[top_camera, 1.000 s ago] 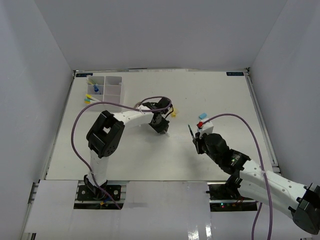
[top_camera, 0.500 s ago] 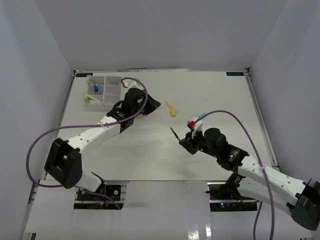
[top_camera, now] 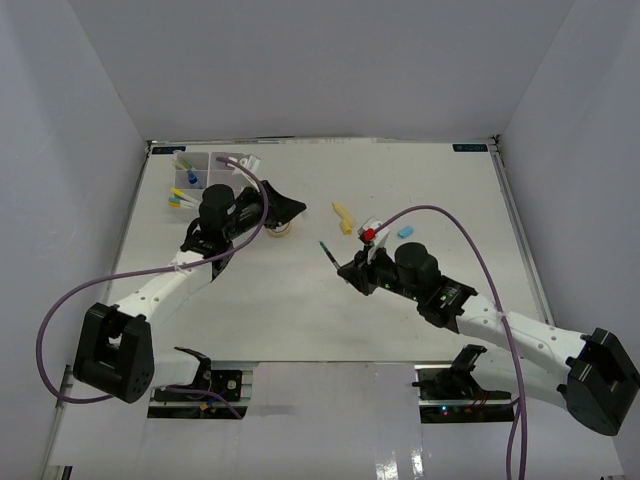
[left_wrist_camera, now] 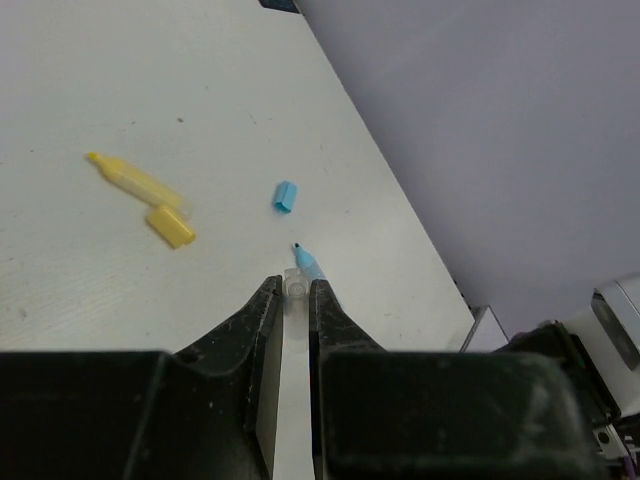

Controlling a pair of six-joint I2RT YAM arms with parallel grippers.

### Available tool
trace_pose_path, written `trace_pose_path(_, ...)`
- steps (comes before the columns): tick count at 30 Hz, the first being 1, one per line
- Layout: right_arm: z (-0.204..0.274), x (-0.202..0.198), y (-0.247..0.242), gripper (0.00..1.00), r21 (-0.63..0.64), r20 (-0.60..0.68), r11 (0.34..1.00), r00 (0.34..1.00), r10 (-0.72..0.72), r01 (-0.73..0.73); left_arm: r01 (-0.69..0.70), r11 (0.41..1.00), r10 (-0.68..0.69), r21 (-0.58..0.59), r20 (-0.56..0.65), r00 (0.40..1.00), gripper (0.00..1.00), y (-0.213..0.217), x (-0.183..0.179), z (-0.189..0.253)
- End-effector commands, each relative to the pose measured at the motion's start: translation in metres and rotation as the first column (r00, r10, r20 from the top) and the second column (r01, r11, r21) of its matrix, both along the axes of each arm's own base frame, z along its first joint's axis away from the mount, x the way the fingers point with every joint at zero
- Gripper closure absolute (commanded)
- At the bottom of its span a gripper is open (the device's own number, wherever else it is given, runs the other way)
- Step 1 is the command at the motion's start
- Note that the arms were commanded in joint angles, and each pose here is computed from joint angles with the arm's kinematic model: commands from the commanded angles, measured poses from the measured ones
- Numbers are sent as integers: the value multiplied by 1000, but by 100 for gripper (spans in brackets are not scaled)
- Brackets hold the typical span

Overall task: Sort the stationery into containers
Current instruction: Close the pen cap on the pen.

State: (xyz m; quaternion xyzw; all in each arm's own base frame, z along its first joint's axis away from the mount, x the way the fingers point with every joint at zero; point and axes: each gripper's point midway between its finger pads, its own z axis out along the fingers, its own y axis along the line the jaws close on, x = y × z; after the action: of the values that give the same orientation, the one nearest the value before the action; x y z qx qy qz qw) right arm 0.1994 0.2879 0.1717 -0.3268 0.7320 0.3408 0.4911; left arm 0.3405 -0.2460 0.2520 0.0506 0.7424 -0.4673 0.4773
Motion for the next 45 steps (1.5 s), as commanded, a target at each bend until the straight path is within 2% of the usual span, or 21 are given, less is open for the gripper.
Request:
trace_pose_path(1,52,16,14,92,134,117,991,993,-33,17,139,988,-124,-69,188,974,100,0,-23,42)
trace_pose_path(6,57,24,18,92,157,149,987,987,-54,31,177,975,-147,-137,209,967,100,2,-34,49)
trace_pose_path(16,69,32,32,92,211,143,977,988,-57,26,127,966,-92,-223,164,982,100,8,-37,48)
trace_pose_path(45,64,26,45,92,227,114,973,993,5,-31,43,962,-25,-269,70,997,100,20,-23,37)
